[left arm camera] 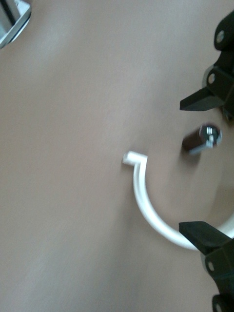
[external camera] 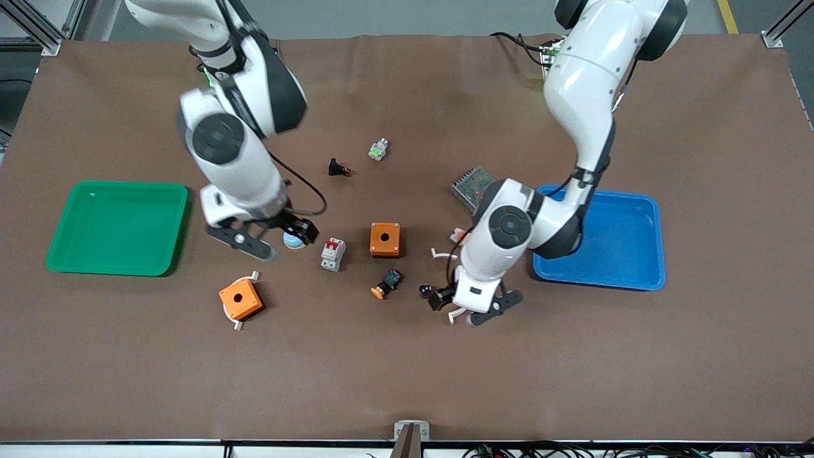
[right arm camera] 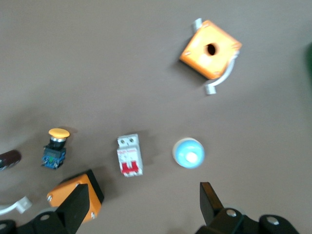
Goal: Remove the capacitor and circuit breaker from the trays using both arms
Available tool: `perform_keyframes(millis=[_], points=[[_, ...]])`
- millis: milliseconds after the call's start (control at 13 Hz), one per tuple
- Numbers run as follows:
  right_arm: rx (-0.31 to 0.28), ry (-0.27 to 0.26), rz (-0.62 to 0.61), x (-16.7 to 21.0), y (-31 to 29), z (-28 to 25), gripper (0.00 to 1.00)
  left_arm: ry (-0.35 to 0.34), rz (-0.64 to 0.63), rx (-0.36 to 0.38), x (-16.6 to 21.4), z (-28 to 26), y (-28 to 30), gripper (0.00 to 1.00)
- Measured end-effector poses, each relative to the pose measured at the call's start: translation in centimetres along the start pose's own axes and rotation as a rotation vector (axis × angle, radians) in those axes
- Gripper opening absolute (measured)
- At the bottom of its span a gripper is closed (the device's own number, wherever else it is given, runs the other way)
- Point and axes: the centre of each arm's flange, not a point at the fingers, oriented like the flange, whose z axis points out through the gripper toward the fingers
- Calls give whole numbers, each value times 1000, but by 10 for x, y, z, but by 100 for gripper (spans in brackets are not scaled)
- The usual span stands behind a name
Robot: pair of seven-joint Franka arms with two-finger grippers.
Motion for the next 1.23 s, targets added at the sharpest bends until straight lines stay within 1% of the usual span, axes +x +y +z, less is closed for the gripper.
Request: perform_keyframes(millis=[154,308,385,462,615,692,769,923,1077,1231], points=[[18,1,-94,11,44,-64,100,-40,61,56,30,-39,-27,100],[12,-14,-128,29,88,-109,100,-80,128,96,56,-82,-56,100],[1,-32,-153,40,112,-127,100,-102,162,113,68,-105,-72,100],[-6,-45,-203,51,133,-138,100,-120,191,125,78,-128,-88,100],[-6,-52,-287,72,172,-151,100,-142,257,135,98,-171,-122,100],[-5,-54,-305,81,194,-157,100,-136,292,143,107,-191,-139,100],[-4,-59,-329,88,218,-162,100,-116,325,165,114,-208,-155,100],[2,-74,-364,96,263,-172,100,-82,391,205,117,-236,-177,100],[10,-66,-361,98,288,-181,100,-70,449,209,117,-260,-197,100],[5,-57,-369,97,300,-184,100,-61,465,206,114,-282,-217,100]])
